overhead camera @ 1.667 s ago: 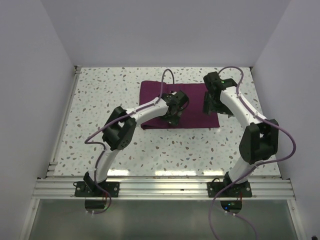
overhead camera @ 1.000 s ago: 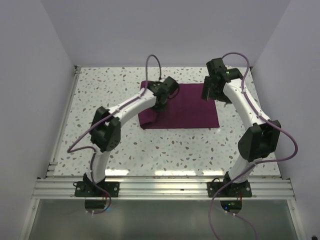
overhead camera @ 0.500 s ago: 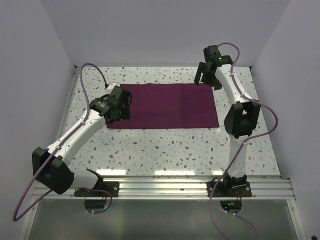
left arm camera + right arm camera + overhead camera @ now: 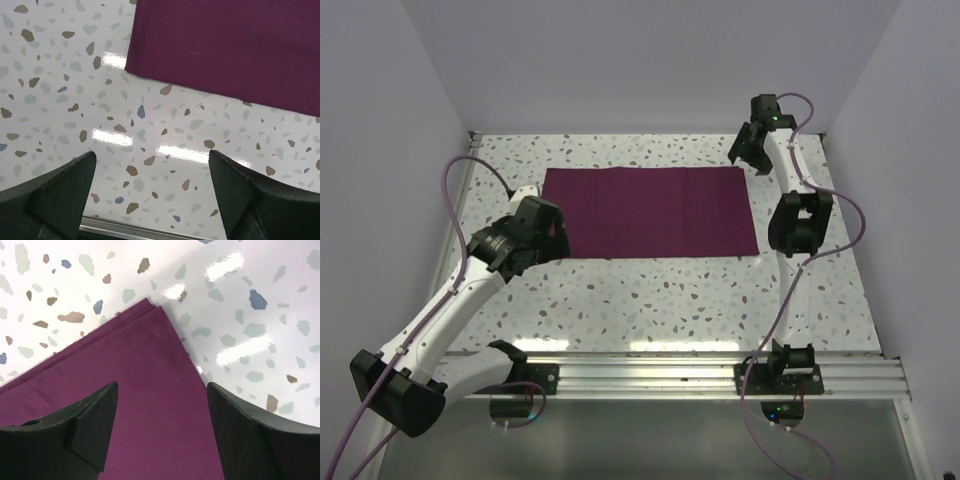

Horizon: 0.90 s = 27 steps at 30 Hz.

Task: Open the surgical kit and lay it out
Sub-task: Open the surgical kit at the center of the board.

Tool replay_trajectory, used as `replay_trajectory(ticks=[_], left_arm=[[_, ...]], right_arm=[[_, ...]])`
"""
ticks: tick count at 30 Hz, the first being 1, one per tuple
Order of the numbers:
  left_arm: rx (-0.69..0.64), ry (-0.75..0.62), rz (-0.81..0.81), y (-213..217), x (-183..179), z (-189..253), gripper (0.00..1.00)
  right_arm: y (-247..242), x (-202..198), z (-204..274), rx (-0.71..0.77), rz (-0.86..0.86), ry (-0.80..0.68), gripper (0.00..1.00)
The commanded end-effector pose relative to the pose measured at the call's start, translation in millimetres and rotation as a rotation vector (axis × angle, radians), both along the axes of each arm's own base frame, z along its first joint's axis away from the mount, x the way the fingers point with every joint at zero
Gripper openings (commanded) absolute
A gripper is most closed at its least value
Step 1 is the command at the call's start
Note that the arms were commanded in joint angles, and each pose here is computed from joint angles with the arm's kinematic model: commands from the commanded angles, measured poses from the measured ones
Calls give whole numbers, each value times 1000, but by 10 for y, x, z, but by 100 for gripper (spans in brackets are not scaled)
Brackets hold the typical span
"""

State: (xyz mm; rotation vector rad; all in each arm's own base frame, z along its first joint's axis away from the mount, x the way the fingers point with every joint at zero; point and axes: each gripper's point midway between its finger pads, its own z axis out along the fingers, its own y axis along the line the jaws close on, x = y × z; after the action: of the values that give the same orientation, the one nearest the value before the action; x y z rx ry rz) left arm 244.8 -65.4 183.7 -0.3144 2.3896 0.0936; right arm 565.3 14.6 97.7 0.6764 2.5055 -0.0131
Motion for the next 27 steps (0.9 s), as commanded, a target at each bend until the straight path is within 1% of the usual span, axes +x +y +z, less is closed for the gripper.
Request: replay_trajectory(ticks=[1, 5, 8, 16, 17, 20, 21, 23, 24, 27], left_arm=[[-34, 36, 26, -21, -98, -93, 97], [-33, 40, 30, -2, -132, -74, 97], [-34, 49, 30, -11, -132, -81, 97], [-16, 83, 23, -19, -129, -154, 97], [-9, 91, 23, -11, -139, -169, 97], [-4, 93, 22, -1, -143, -170, 97], [1, 95, 21, 4, -145, -178, 97], [4, 100, 17, 3, -146, -194, 97], [5, 104, 16, 0, -146, -201, 97], [10, 112, 15, -4, -138, -227, 96]], right_arm=[[97, 271, 72, -6, 4, -93, 75], [95, 394, -93, -6, 4, -107, 70], [37, 411, -252, -35, -16, -89, 67], [-65, 424, -600, -82, -59, -50, 65], [-62, 421, -640, -81, -59, -44, 60], [-56, 418, -760, -78, -60, -30, 53], [-53, 420, -777, -77, -59, -28, 45], [-42, 422, -836, -71, -57, -22, 37], [-42, 421, -849, -71, -57, -20, 28], [-58, 399, -869, -76, -57, -11, 16]])
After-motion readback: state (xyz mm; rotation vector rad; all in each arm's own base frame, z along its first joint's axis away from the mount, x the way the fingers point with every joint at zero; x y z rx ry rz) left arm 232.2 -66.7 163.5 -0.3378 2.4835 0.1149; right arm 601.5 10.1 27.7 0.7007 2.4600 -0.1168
